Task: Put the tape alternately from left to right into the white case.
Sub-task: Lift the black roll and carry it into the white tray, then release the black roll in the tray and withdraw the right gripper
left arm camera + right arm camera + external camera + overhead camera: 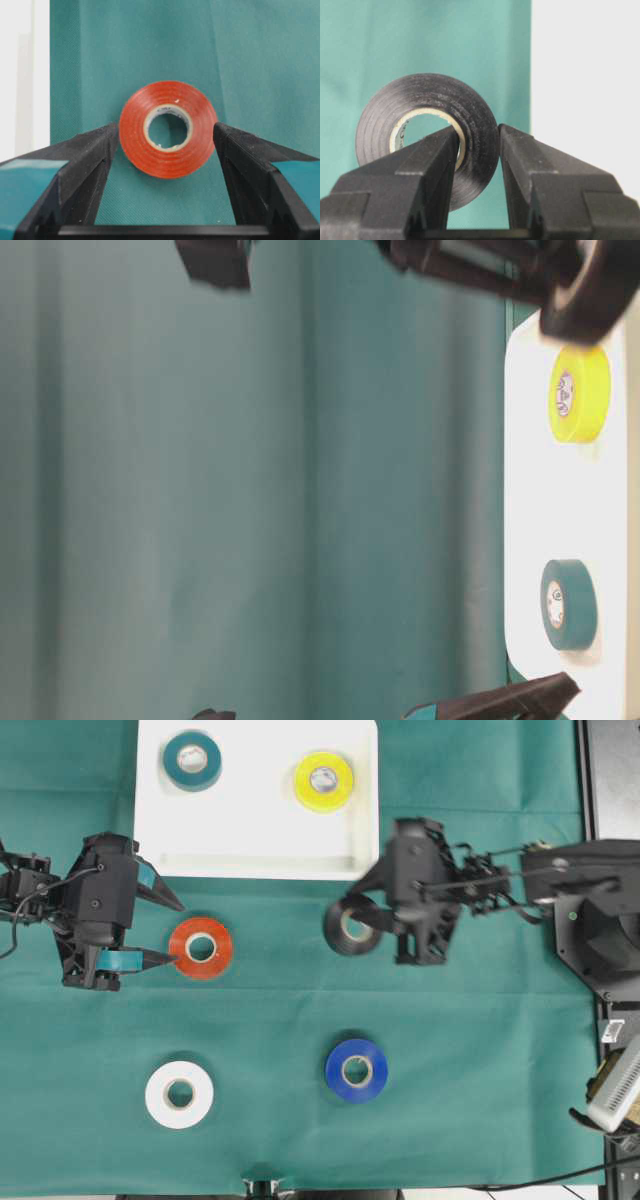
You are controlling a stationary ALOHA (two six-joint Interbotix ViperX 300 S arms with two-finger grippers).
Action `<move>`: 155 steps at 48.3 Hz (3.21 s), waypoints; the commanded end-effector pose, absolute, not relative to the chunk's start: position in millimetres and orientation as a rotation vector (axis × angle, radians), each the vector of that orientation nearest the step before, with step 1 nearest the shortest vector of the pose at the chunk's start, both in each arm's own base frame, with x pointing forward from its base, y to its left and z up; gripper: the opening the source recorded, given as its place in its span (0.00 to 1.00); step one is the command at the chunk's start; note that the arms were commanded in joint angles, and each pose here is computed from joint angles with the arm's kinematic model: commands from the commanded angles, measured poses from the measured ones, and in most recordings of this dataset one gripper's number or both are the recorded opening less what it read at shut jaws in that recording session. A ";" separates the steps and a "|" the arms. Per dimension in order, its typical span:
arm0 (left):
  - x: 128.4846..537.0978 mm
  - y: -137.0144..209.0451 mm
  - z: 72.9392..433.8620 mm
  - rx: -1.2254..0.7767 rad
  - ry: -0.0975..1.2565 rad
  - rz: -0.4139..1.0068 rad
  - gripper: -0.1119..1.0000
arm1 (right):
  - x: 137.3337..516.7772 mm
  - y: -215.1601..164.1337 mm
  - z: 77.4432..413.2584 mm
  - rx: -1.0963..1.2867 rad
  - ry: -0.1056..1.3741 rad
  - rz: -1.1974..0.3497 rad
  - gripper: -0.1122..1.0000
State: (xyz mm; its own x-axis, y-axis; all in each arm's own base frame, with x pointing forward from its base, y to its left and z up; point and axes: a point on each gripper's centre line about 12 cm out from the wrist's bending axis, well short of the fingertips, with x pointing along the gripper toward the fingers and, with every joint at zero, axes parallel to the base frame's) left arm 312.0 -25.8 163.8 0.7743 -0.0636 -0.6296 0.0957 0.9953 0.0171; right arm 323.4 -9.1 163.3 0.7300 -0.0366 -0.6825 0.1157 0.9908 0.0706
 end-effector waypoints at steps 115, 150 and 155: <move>313.4 -26.9 171.2 0.048 0.655 -0.089 0.78 | 412.7 -105.2 159.9 0.078 0.730 -0.270 0.69; 313.4 -26.9 171.2 0.051 0.655 -0.090 0.78 | 397.5 -33.1 178.3 0.016 0.704 -0.111 0.69; 313.4 -26.9 171.2 0.049 0.655 -0.089 0.78 | 390.5 -18.2 177.5 0.003 0.710 -0.075 0.69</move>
State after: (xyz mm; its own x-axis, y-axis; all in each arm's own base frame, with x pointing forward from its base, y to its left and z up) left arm 311.1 -25.8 162.7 0.7714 -0.0634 -0.6332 0.0958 0.9953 0.0170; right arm 393.3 -28.2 162.1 0.7251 -0.0871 -0.6831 0.0954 0.9951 -0.0255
